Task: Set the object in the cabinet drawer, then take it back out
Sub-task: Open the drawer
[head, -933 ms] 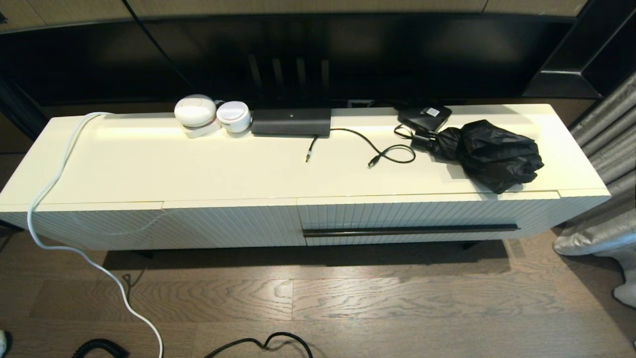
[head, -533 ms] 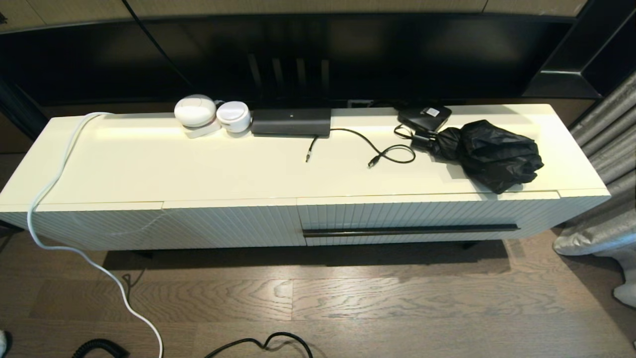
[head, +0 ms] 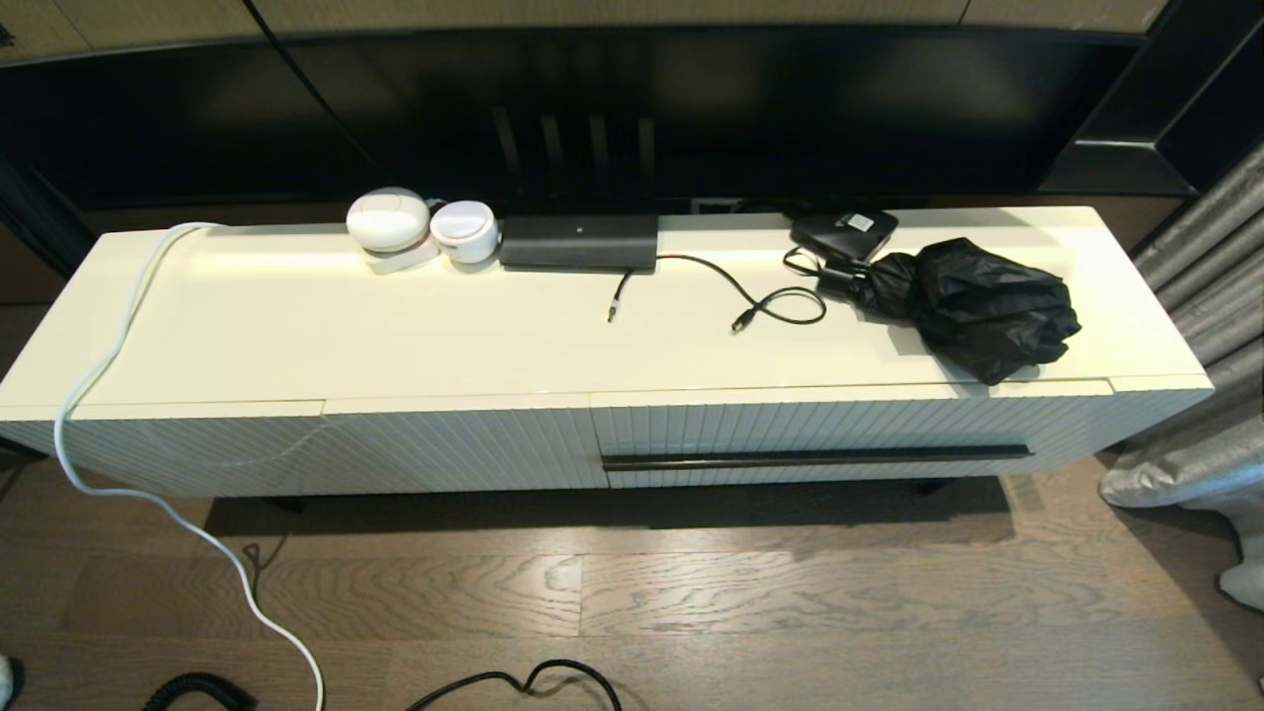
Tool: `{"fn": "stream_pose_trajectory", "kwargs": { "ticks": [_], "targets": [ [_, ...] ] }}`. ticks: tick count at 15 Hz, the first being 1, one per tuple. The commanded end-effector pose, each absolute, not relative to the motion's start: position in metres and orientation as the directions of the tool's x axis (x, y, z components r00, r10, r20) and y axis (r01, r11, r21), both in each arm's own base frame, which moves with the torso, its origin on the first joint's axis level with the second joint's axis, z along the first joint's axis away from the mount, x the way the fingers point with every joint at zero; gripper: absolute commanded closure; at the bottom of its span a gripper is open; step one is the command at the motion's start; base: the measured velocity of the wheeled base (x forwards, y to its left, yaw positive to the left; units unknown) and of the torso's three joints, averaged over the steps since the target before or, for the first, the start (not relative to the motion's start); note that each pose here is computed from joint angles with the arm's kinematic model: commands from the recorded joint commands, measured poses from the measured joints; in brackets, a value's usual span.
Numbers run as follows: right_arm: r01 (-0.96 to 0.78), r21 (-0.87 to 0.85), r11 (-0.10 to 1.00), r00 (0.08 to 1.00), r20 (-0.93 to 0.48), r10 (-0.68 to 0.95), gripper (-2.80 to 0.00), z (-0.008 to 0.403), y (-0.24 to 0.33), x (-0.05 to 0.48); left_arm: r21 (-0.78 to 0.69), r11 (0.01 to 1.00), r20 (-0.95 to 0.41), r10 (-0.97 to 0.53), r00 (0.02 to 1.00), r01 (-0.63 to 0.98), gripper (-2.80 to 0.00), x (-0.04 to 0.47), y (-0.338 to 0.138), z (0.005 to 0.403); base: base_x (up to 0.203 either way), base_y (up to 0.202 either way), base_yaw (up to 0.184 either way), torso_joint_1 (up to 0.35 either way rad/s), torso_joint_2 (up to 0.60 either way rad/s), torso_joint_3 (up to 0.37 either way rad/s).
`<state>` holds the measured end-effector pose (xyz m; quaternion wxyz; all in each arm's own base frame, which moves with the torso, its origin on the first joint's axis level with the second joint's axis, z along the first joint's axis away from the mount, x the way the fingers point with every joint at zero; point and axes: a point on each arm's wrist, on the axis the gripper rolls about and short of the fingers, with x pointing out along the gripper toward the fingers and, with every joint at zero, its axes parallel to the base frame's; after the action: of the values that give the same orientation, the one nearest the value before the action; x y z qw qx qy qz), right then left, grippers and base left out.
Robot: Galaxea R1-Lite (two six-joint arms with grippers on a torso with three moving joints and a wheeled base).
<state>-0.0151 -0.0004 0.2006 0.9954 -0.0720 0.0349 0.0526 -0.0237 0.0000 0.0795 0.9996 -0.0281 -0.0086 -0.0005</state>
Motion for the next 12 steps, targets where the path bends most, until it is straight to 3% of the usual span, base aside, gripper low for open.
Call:
{"fn": "stream_pose_trajectory", "kwargs": {
  "ticks": [1, 6, 12],
  "targets": [
    [-0.205, -0.189, 0.96, 0.967, -0.193, 0.168, 0.0, 0.227, 0.004, 0.022, -0.057, 0.998, 0.017, -0.001, 1.0, 0.002, 0.0, -0.024, 0.0, 0.08, 0.0, 0.0, 0.0, 0.0, 0.0, 0.0],
    [-0.42, -0.363, 0.831, 0.884, -0.372, 0.284, 0.0, 0.256, 0.027, 0.094, -0.057, 0.998, 0.017, 0.0, 1.0, 0.001, 0.0, -0.024, 0.0, 0.08, 0.0, 0.0, 0.0, 0.0, 0.0, 0.0],
    [-0.661, -0.474, 0.582, 0.714, -0.635, 0.295, 0.0, 0.214, 0.063, 0.159, -0.057, 0.998, 0.017, 0.0, 1.0, 0.001, 0.0, -0.024, 0.0, 0.08, 0.0, 0.0, 0.0, 0.0, 0.0, 0.0]
  ]
}}
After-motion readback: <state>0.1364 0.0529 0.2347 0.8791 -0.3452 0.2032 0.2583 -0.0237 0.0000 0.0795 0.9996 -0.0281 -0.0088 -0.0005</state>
